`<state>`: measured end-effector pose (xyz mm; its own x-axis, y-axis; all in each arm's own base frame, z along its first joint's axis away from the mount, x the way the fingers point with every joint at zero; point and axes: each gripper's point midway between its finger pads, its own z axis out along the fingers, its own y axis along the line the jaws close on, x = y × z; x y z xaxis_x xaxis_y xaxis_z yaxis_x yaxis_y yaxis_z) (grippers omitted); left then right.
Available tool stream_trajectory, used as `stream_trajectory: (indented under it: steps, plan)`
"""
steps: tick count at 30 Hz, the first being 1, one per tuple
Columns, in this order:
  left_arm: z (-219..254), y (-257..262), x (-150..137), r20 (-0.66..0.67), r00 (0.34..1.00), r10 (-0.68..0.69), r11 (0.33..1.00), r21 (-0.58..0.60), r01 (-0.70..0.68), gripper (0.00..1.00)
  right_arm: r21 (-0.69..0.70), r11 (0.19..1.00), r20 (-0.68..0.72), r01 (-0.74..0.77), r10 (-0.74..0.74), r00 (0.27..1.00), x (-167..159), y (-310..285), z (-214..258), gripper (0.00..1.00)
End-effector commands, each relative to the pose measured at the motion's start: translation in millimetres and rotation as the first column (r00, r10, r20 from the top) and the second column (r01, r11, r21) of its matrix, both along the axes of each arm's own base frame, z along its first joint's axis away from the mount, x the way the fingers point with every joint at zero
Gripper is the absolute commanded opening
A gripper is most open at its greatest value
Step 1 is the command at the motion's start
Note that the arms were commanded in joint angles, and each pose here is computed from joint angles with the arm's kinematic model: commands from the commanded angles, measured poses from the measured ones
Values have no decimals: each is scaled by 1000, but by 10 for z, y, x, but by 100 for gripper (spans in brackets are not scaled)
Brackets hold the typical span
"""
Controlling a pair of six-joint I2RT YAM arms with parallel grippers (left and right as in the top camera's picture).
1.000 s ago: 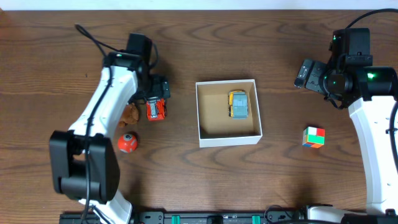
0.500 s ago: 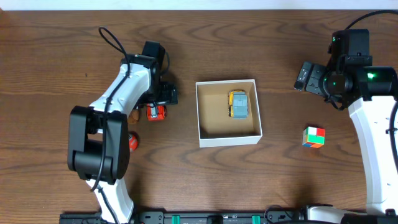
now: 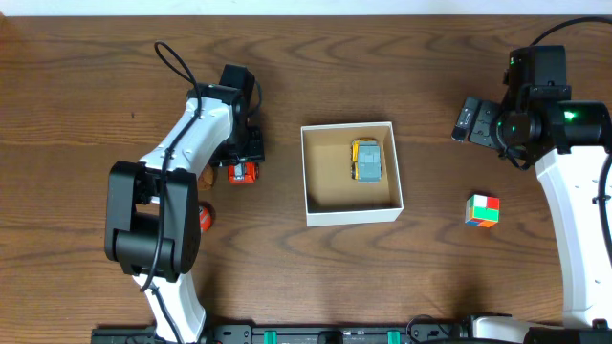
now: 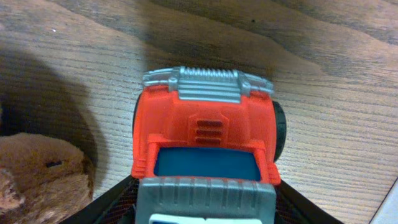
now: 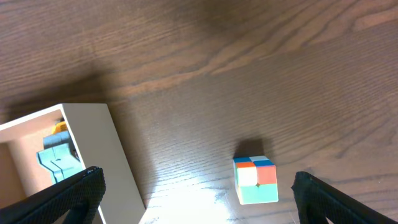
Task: Pack container
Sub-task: 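Move the left gripper down onto the red fire truck and grasp, then carry the red fire truck into the box beside the dump truck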
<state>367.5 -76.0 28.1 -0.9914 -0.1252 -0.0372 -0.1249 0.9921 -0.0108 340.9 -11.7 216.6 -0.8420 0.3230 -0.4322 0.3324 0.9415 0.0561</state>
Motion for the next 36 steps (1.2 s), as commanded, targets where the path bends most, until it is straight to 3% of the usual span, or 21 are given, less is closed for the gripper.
stream_trajectory:
  steps: [1, 4, 8, 19, 28, 36]
  plan:
    - [27, 7, 24, 5, 1000, 4, 1000, -1, -4, 58, -7, 1000, -4, -9, 9, 1000, 3, -18, -4, 99]
    - [25, 10, 13, 0, 1000, 4, 1000, 0, -4, 45, -7, 1000, -5, -9, 9, 1000, 0, -18, -5, 99]
    - [25, 11, 5, -3, 1000, 4, 1000, 1, -4, 42, -7, 1000, -8, -9, 9, 1000, -5, -18, -8, 99]
    - [125, 2, 33, 23, 1000, 3, 1000, -4, -3, 10, -7, 1000, -8, -9, 9, 1000, -5, -18, -8, 99]
    - [784, -152, 75, 187, 982, -30, 999, -38, 38, 6, -8, 1000, -10, -9, 9, 1000, -11, -19, -11, 99]
    - [1519, -473, -67, 381, 919, -99, 988, -71, 136, 6, -8, 1000, -23, -9, 9, 1000, -39, -19, -23, 99]
